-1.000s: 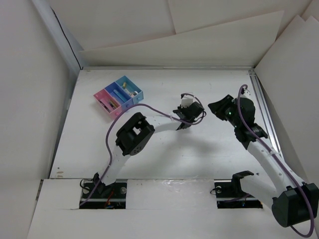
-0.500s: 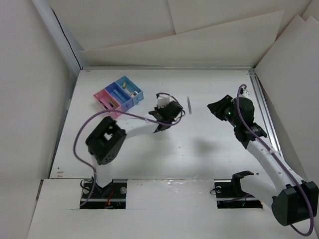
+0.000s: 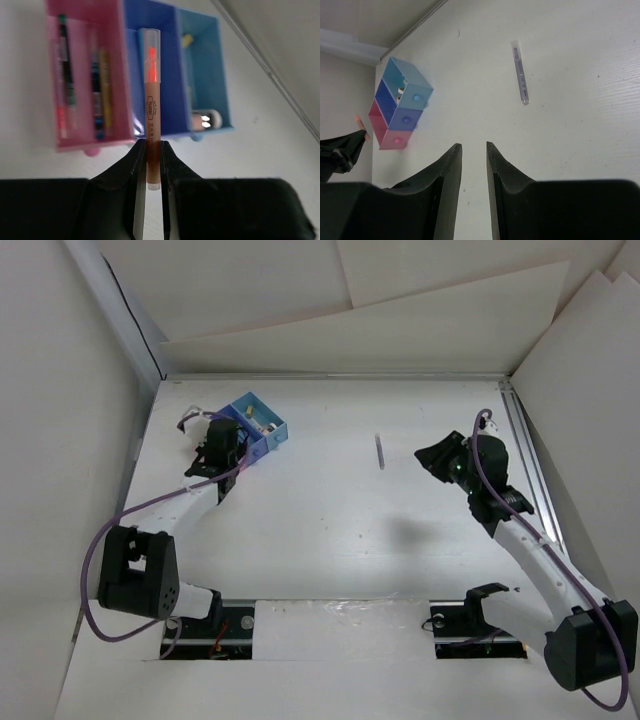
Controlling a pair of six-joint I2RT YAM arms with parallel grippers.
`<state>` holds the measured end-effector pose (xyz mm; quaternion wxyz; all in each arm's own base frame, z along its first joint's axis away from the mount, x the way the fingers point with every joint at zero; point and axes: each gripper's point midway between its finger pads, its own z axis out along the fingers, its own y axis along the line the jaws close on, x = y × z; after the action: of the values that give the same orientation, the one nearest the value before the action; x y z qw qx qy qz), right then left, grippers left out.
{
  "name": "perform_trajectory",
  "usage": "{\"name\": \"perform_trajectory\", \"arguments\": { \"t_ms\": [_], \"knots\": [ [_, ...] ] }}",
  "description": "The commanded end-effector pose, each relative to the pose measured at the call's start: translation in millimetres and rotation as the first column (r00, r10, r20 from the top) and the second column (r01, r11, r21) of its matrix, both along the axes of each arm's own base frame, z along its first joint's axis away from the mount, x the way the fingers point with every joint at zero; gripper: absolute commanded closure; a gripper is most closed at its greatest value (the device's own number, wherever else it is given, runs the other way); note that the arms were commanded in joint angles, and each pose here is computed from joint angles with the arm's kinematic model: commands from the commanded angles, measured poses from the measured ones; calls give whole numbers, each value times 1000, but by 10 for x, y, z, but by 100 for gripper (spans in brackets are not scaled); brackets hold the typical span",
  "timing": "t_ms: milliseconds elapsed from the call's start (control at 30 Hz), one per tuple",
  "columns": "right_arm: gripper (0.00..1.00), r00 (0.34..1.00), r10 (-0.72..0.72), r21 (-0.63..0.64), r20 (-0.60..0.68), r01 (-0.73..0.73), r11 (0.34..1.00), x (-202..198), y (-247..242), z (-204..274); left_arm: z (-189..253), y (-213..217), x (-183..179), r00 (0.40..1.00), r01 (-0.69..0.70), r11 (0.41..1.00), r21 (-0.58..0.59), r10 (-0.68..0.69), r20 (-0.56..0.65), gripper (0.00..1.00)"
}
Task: Sort the stationery into containers
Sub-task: Place the pen in the storage box.
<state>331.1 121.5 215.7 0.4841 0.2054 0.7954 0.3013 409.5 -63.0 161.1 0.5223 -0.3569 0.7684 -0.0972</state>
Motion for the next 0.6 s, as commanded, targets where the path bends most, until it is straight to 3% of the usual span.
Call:
{"name": "perform_trajectory", "arguments": {
  "t_ms": [0, 333, 467, 567],
  "knots": [
    [68, 999, 17, 14, 43, -17, 1000, 42, 55, 89, 69, 215, 60, 998, -34, 996, -84, 38, 50, 100],
    [68, 999, 35, 14, 32, -35, 999, 54, 108, 67, -174, 545, 196, 987, -158, 987, -30, 157, -47, 98],
    [68, 999, 35, 14, 32, -35, 999, 54, 108, 67, -248, 592, 180, 979, -188, 982, -13, 186, -81, 90],
    [68, 999, 44, 14, 32, -44, 999, 42, 139, 67, -267, 609, 171, 978, -195, 981, -8, 194, -79, 79]
  ]
}}
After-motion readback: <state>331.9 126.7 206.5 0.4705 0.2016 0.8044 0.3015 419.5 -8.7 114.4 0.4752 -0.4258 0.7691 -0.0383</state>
